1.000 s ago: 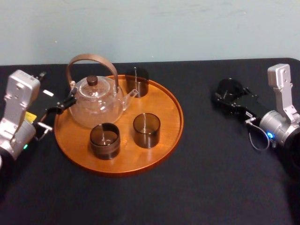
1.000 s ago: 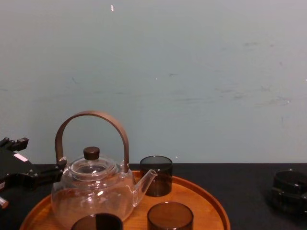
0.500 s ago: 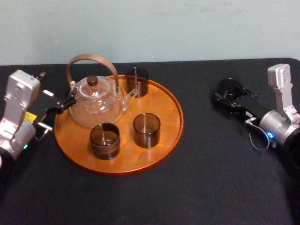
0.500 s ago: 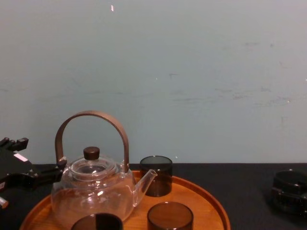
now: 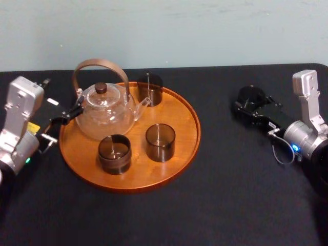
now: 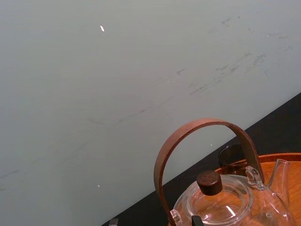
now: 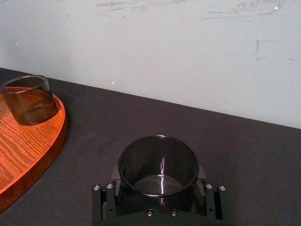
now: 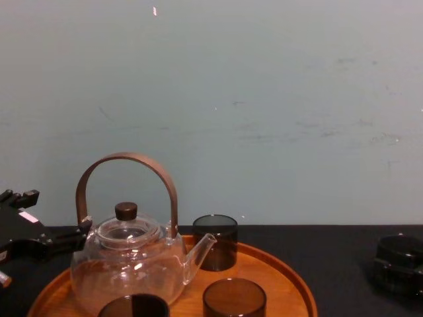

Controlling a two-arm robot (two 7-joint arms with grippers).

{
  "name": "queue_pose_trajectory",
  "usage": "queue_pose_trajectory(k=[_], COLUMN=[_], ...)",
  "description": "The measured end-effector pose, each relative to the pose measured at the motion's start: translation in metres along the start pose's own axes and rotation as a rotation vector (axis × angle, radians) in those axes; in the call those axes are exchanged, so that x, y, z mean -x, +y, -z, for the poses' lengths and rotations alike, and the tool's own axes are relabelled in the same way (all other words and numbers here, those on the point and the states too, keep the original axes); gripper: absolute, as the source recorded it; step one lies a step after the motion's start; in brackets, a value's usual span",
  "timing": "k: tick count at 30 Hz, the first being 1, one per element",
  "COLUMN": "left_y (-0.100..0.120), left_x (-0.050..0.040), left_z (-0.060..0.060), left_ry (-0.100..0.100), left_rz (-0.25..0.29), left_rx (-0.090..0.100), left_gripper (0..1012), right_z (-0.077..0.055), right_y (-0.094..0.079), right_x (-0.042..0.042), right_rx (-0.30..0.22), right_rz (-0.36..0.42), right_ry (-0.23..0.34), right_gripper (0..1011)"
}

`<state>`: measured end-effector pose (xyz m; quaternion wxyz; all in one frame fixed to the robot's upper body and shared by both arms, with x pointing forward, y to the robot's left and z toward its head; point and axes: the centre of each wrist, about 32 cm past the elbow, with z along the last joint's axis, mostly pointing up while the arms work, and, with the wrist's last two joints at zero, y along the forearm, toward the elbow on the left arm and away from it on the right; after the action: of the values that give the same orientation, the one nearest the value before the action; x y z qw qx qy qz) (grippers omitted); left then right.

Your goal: Pick up the glass from the table and place it on the tray.

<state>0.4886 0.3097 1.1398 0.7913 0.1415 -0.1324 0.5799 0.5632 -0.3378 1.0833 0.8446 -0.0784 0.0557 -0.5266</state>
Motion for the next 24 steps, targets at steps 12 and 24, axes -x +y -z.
queue_pose_trajectory(k=[12, 24], left_y=[0.0000, 0.0000], left_x=[0.0000, 0.0000], left_z=[0.0000, 0.0000], left_ry=[0.000, 0.000], left_rz=[0.000, 0.000], left_rx=[0.000, 0.000], left_gripper=[1009, 1009], right_z=[0.0000, -0.0080], right_y=[0.0000, -0.0055], right_x=[0.0001, -0.0040], right_rx=[0.000, -0.052], right_rz=[0.000, -0.035], right_ry=[0.000, 0.003], right_gripper=[906, 906])
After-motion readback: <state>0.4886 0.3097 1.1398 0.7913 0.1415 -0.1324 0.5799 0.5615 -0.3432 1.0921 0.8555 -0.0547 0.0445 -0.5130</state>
